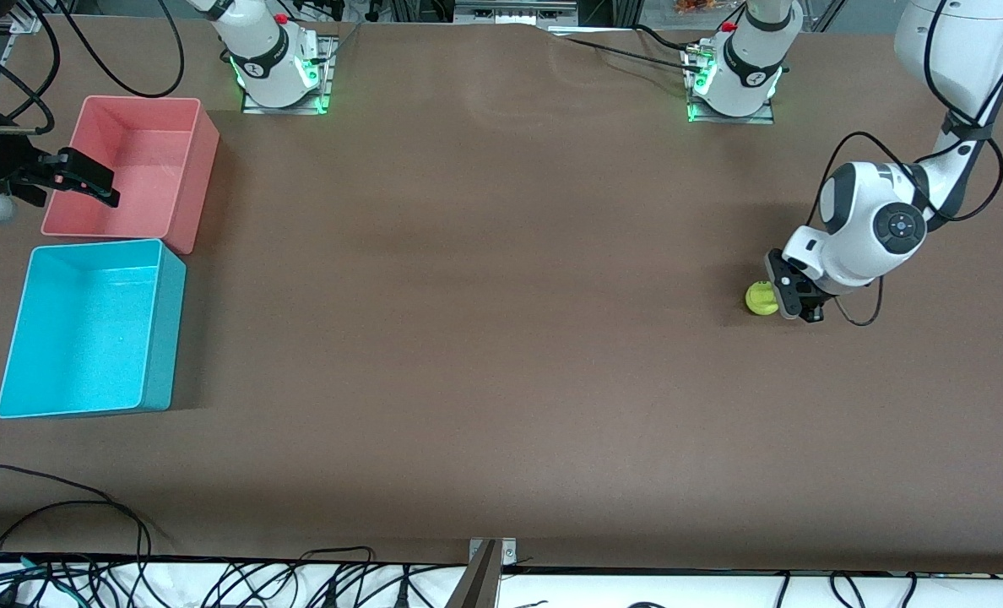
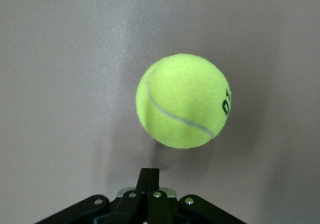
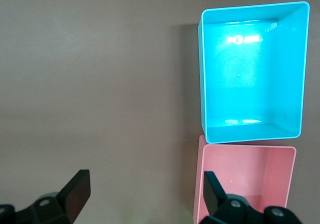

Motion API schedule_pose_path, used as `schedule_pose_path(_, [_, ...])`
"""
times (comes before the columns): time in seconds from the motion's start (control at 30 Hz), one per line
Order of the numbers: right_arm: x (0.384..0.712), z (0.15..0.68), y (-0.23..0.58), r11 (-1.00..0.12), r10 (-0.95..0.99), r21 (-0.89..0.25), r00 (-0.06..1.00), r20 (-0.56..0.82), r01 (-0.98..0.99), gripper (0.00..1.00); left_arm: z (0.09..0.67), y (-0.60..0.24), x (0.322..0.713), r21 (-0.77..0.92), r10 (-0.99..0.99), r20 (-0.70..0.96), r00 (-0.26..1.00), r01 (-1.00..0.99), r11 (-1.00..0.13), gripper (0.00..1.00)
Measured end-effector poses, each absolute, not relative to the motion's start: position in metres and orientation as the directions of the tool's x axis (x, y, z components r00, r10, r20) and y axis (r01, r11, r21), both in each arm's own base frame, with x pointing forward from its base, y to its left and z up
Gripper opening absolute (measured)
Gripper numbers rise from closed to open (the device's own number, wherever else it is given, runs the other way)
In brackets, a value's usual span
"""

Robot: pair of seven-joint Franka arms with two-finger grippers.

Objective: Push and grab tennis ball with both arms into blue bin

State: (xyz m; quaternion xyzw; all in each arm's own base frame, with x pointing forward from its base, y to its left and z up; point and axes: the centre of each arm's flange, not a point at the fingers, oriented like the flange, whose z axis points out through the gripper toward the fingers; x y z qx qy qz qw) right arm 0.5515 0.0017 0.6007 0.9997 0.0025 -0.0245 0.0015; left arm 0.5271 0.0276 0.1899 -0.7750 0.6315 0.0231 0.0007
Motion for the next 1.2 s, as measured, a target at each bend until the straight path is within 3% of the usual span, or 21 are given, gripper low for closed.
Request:
schedule_pose_path(0.17, [0.551, 0.601, 0.002, -1.000, 0.005, 0.003, 0.999, -0.049, 0.005, 1.00, 0.188, -0.011, 0.527, 0.040, -0.974, -0.001, 0.227, -0.973, -0.227, 0.01])
schedule_pose_path(0.37, [0.551, 0.601, 0.002, -1.000, 0.005, 0.003, 0.999, -0.049, 0.005, 1.00, 0.204, -0.104, 0.534, 0.018, -0.924, 0.032, 0.381, -0.925, -0.381, 0.01])
schedule_pose_path(0.5, [0.551, 0.601, 0.002, -1.000, 0.005, 0.003, 0.999, -0.049, 0.005, 1.00, 0.221, -0.157, 0.535, 0.034, -0.906, 0.031, 0.421, -0.907, -0.420, 0.01])
schedule_pose_path(0.8, [0.551, 0.601, 0.002, -1.000, 0.005, 0.003, 0.999, -0.049, 0.005, 1.00, 0.230, -0.106, 0.552, 0.035, -0.904, 0.020, 0.428, -0.904, -0.427, 0.01])
schedule_pose_path(1.2, [0.551, 0.601, 0.002, -1.000, 0.005, 0.003, 0.999, -0.049, 0.005, 1.00, 0.240, -0.100, 0.555, 0.024, -0.906, 0.024, 0.422, -0.906, -0.422, 0.01])
